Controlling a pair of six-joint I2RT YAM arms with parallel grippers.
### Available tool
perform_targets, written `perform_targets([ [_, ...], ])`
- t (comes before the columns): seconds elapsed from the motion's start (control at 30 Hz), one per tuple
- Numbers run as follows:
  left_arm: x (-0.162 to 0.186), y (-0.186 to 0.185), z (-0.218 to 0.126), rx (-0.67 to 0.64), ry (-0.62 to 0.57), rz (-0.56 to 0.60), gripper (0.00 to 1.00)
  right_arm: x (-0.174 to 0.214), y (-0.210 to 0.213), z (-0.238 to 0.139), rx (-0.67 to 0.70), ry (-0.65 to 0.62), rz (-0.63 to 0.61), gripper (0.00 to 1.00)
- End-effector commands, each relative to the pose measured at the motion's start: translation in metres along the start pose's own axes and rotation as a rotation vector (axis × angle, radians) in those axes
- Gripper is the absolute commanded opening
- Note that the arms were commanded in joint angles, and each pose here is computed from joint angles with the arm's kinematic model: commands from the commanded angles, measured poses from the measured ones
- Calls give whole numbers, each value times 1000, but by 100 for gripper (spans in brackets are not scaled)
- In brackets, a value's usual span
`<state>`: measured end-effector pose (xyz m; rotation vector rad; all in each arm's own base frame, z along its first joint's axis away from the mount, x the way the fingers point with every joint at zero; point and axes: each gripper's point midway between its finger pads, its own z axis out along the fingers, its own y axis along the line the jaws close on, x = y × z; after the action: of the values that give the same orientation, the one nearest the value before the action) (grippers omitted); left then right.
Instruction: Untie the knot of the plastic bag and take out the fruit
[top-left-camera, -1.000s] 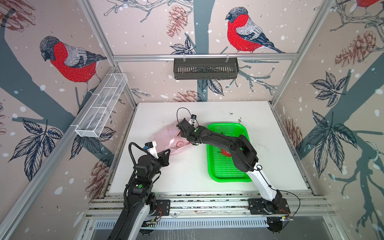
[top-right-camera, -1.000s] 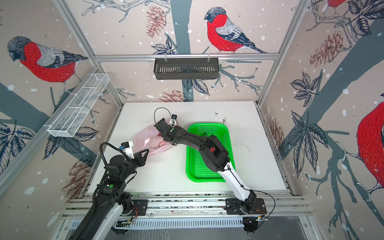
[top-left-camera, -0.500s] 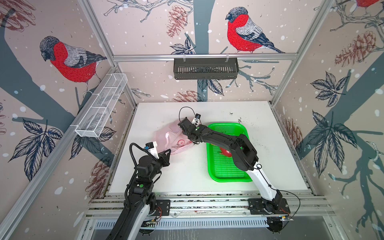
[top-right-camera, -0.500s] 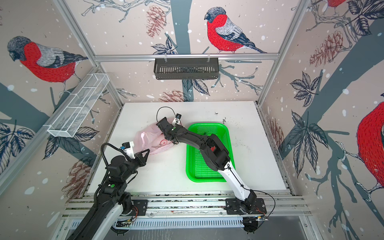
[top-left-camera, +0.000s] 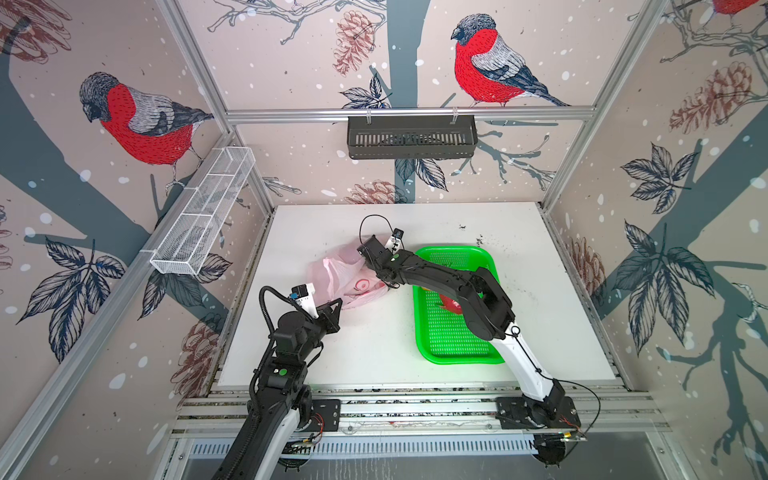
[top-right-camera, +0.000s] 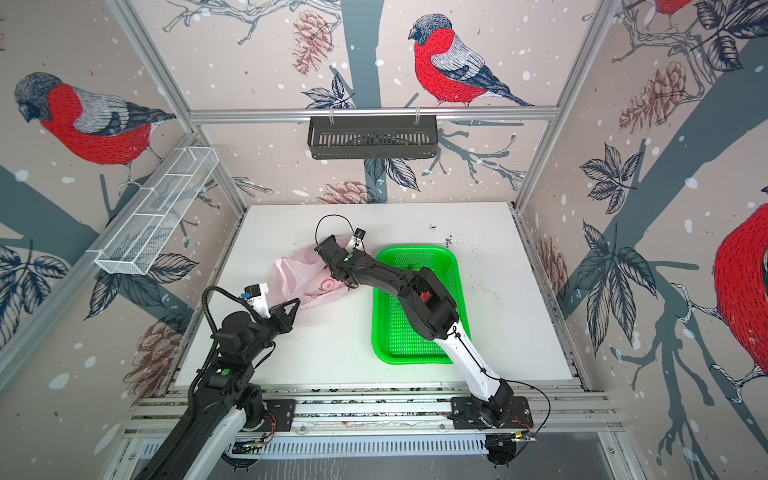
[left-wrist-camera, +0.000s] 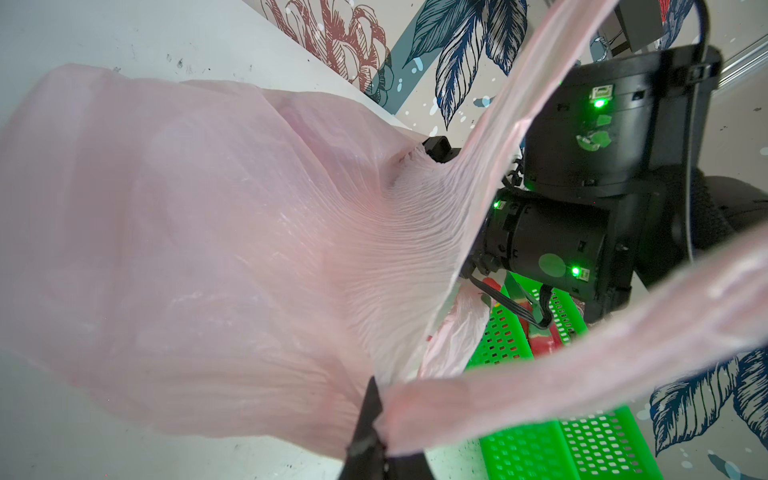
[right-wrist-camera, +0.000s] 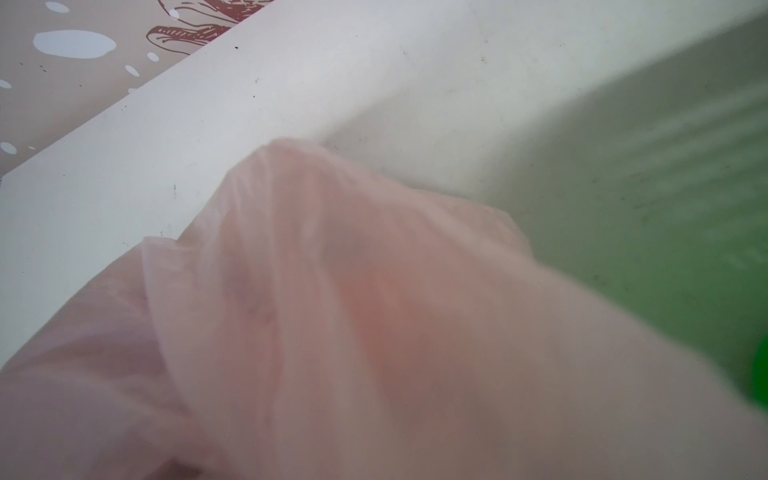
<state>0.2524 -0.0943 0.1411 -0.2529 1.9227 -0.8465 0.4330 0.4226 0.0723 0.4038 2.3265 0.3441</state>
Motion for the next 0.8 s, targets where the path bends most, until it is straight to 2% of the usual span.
perform_targets([
  [0.0, -7, -8, 0, 35, -27, 14, 0, -7, -2, 3, 12, -44, 9, 83],
  [0.4, -7, -8, 0, 35, -23, 14, 0, -5, -11, 12, 23, -42, 29, 88],
  [0.77, -4, -6, 1, 30, -16, 10, 0, -8, -7, 20, -20, -46, 30, 95],
])
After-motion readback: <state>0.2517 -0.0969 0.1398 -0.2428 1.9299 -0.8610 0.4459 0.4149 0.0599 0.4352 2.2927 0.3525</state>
